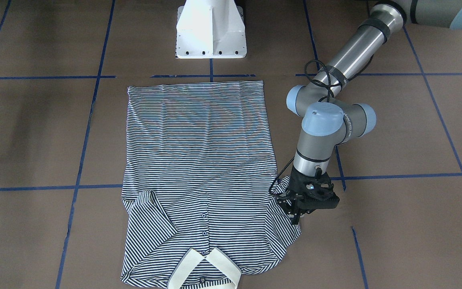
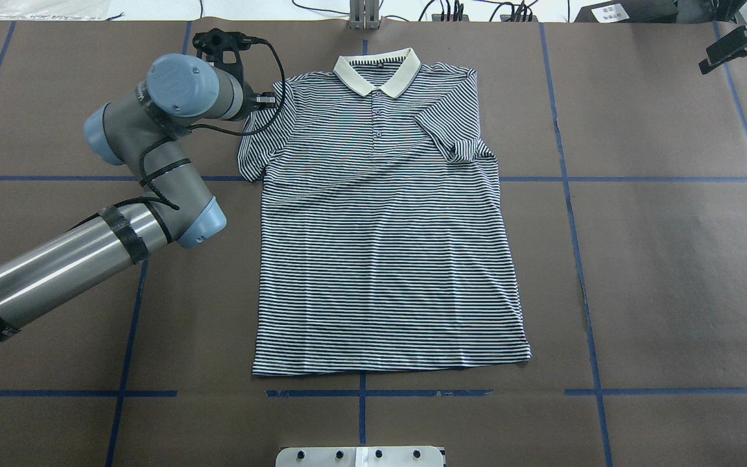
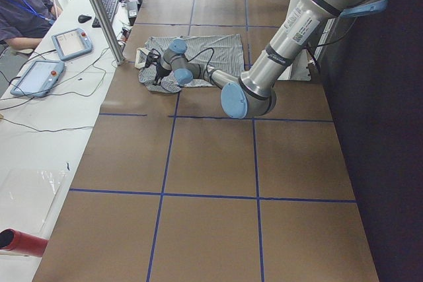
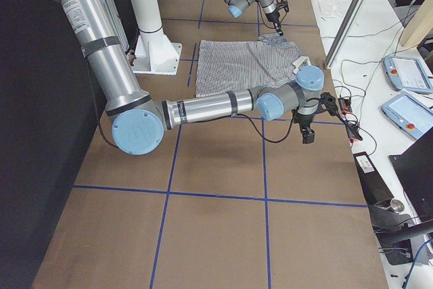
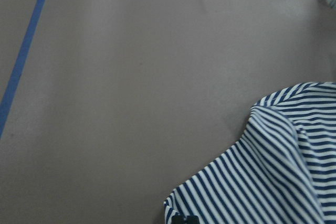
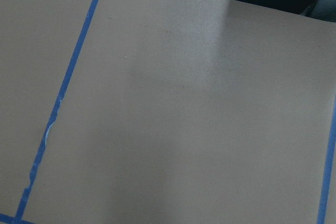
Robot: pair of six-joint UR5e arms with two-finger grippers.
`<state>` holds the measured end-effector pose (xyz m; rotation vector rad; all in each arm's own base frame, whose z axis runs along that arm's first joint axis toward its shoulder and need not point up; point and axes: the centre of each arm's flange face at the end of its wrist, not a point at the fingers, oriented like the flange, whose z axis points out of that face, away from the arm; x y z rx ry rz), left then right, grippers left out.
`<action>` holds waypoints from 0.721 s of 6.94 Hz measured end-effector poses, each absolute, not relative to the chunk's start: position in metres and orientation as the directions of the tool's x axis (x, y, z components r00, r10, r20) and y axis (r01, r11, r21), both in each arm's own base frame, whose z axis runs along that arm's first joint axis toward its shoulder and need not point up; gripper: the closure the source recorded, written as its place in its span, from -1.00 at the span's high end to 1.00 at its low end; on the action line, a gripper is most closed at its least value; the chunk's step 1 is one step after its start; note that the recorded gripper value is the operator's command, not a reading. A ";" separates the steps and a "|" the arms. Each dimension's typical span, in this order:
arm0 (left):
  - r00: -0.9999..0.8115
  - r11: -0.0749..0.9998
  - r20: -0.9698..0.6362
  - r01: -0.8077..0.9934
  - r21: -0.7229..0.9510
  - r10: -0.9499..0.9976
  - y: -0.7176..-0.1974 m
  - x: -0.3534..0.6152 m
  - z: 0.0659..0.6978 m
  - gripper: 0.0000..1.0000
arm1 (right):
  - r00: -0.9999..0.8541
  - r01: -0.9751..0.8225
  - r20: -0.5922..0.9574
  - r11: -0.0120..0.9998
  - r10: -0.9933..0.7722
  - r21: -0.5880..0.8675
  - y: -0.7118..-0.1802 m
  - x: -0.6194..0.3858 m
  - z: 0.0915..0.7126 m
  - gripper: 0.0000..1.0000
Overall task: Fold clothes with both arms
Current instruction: 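Grasp the sleeve with the left gripper and fold it inward onto the shirt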
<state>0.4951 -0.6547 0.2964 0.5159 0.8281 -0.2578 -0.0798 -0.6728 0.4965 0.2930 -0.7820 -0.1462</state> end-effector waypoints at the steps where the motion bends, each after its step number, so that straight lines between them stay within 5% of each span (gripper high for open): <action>1: 0.660 0.859 -0.748 0.421 0.290 -0.071 -0.655 0.511 0.252 -1.00 | 0.702 0.020 0.672 0.949 -0.237 0.313 -0.673 -0.080 0.496 1.00; 4: 0.677 0.879 -0.714 0.435 0.195 -0.177 -0.651 0.569 0.203 -0.92 | 0.702 0.019 0.672 0.950 -0.235 0.312 -0.673 -0.080 0.495 1.00; 5: 0.682 0.880 -0.707 0.436 0.188 -0.187 -0.651 0.576 0.205 -0.27 | 0.702 0.019 0.672 0.950 -0.235 0.313 -0.673 -0.080 0.495 1.00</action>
